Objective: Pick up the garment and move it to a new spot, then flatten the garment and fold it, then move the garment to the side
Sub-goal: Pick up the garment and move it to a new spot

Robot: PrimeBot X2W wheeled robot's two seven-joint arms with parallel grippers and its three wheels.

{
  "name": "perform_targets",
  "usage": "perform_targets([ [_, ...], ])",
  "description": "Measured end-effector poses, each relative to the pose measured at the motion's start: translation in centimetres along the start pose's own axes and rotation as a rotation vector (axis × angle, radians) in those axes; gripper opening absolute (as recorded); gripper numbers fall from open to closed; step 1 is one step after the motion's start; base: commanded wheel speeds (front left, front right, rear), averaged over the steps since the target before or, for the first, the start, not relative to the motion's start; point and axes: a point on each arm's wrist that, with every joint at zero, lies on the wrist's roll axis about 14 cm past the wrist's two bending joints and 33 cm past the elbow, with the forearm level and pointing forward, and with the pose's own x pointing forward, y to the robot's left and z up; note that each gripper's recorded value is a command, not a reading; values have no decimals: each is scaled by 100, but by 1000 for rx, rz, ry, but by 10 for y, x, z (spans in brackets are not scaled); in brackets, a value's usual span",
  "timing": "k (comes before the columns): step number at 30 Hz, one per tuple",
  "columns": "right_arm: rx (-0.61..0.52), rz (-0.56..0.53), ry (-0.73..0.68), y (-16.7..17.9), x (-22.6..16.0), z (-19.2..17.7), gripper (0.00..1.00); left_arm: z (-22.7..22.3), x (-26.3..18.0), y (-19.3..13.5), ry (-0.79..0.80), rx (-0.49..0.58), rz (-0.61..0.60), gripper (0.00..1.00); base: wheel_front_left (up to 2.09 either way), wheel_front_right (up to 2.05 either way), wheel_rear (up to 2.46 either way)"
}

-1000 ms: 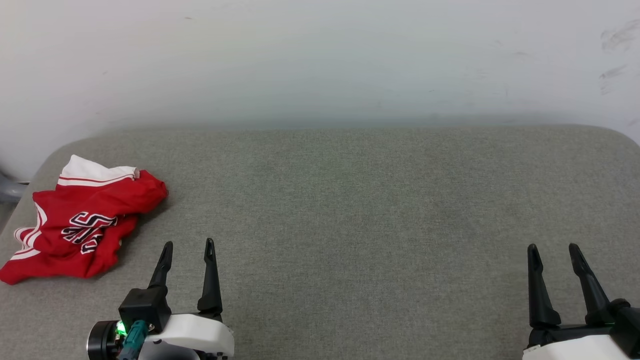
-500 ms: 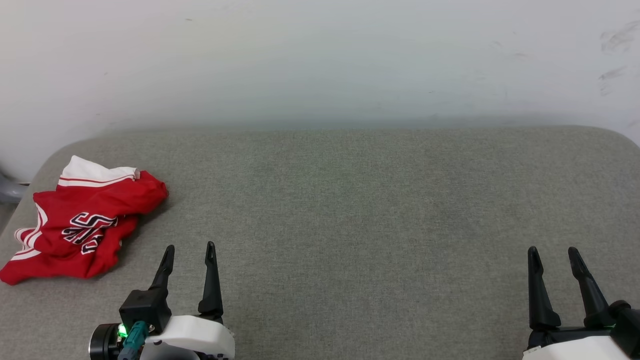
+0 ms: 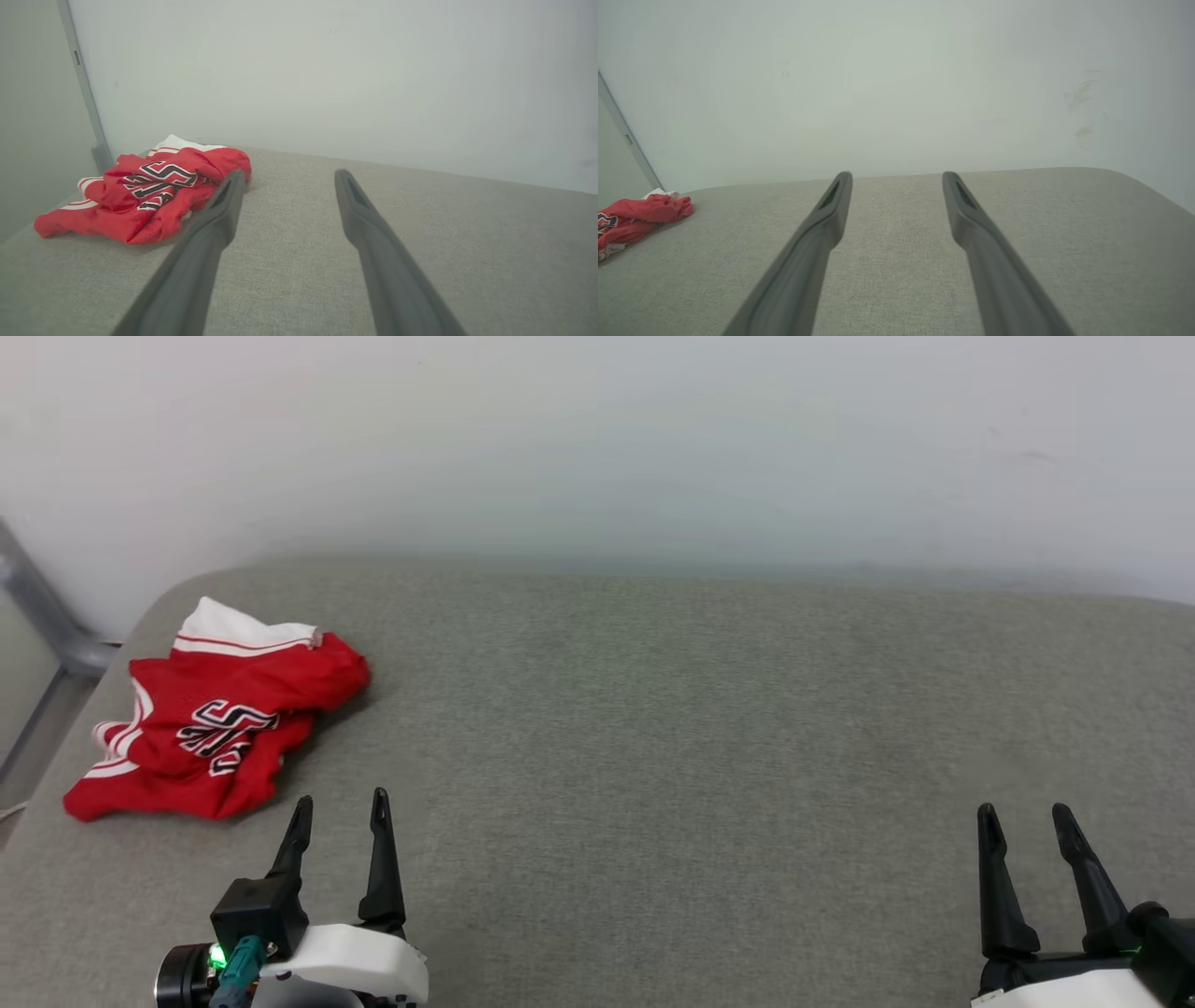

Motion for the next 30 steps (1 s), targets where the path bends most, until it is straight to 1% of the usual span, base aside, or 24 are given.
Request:
perform_targets([
  [7, 11, 73, 19, 23, 11, -8, 100, 2, -13, 33, -2, 11, 102, 100, 0, 0, 0],
  [13, 26, 158, 32, 51, 21, -14, 100, 7, -29, 63, -11, 21, 195, 100, 0, 0, 0],
  [23, 42, 300, 51, 99, 35, -23, 100, 13, -66, 110, -19, 35, 351, 100, 0, 0, 0],
  [30, 57, 386, 63, 129, 40, -28, 100, 17, -92, 134, -24, 38, 442, 100, 0, 0, 0],
])
